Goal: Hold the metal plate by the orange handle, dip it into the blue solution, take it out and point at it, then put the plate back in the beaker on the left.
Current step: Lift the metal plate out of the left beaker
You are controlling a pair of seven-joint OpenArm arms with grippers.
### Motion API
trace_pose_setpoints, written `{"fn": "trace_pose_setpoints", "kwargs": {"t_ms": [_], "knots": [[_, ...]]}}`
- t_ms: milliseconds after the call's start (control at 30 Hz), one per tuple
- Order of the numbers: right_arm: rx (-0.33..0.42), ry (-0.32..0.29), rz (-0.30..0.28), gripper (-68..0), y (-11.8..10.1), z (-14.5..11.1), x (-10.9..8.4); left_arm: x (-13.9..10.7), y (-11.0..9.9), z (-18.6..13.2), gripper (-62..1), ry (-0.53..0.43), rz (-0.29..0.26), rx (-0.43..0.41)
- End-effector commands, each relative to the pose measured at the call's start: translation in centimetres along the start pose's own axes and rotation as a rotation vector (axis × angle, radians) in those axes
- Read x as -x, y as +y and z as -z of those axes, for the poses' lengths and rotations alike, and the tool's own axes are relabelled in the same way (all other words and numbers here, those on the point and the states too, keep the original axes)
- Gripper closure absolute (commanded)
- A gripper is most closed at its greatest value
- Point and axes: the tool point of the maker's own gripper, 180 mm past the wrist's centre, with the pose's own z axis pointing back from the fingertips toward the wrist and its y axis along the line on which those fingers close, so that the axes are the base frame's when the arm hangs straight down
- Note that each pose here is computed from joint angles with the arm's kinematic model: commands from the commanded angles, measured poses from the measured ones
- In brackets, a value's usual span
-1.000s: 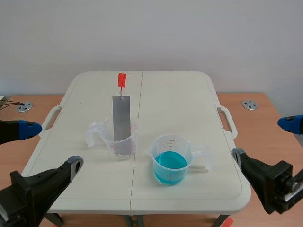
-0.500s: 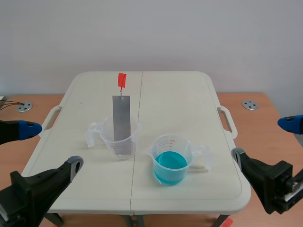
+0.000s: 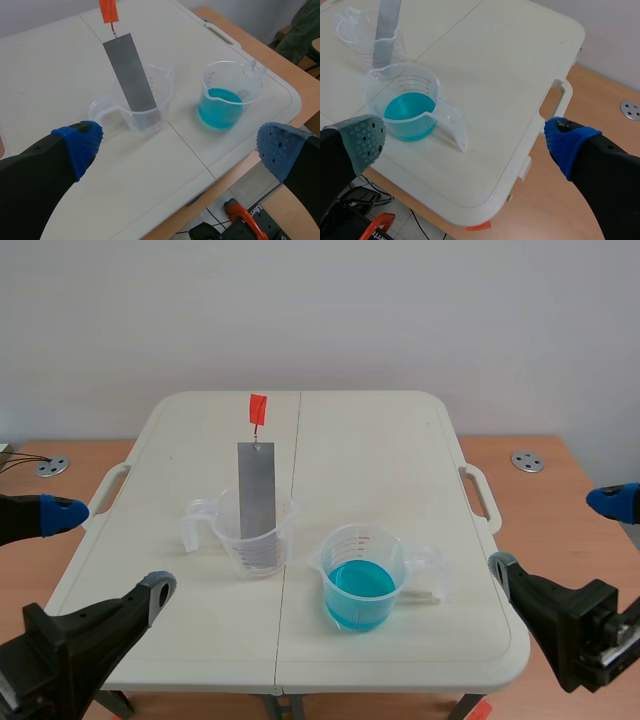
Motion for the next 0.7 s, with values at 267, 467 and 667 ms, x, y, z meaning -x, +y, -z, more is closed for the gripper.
{"fn": "trace_pose_setpoints", "kwargs": {"t_ms": [267,467,667], "knots": [[-0.002,-0.048,-0.005,-66.5,0.0,0.2,-1.4,-0.5,-0.1,0.1,-22.0,-0.012,0.032,0.000],[-0.002,-0.048,-0.004,-66.5,0.0,0.2,-1.4,-0.4,-0.1,0.1,-2.4,-0.010,0.035,0.000],[-0.002,-0.049,-0.004,-66.5,0.0,0.2,-1.4,0.2,-0.1,-0.1,-2.4,0.023,0.035,-0.002]]}}
